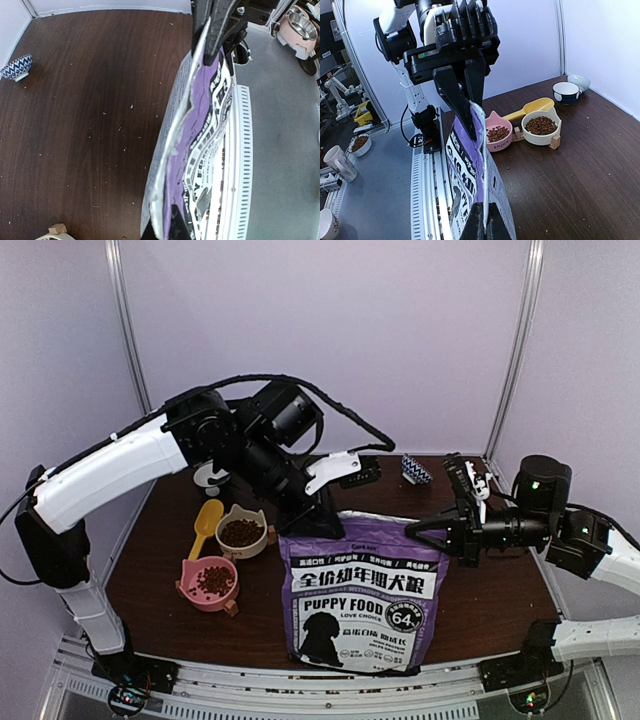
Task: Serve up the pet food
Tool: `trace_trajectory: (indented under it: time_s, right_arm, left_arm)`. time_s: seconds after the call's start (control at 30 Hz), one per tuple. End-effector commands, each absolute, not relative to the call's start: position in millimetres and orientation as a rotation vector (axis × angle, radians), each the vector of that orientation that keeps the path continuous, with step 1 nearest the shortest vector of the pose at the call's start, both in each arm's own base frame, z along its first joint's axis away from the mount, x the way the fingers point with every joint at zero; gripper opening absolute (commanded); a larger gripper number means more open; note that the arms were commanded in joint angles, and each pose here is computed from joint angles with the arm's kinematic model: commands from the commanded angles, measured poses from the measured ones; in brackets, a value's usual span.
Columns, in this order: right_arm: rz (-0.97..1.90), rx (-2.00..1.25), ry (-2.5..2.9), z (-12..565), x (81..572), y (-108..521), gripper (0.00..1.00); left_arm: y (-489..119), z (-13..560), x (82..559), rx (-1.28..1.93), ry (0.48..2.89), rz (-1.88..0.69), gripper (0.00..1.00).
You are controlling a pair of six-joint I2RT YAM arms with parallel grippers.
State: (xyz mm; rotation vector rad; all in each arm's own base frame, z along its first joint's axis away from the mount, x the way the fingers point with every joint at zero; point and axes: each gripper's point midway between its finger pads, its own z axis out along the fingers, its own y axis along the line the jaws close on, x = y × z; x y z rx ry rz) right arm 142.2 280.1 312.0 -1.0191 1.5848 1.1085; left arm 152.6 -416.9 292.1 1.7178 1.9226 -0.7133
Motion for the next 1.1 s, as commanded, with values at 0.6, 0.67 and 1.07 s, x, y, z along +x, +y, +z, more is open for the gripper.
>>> trace_trajectory:
  time_s: [0.6,0.67,1.07]
  right_arm:
    - [1.069,-0.955,1.492,340,142,265,0.00]
    - [1.069,-0.954,1.490,340,141,264,0.00]
    - [1.060,-0.941,1.490,341,140,259,0.00]
  left_arm:
    - [-363,301,182,1.595,2.004,-0.563,0.01]
    - [-361,300,185,1.583,2.014,-0.553,0.12]
    - [-354,302,188,1.557,2.017,-0.541,0.19]
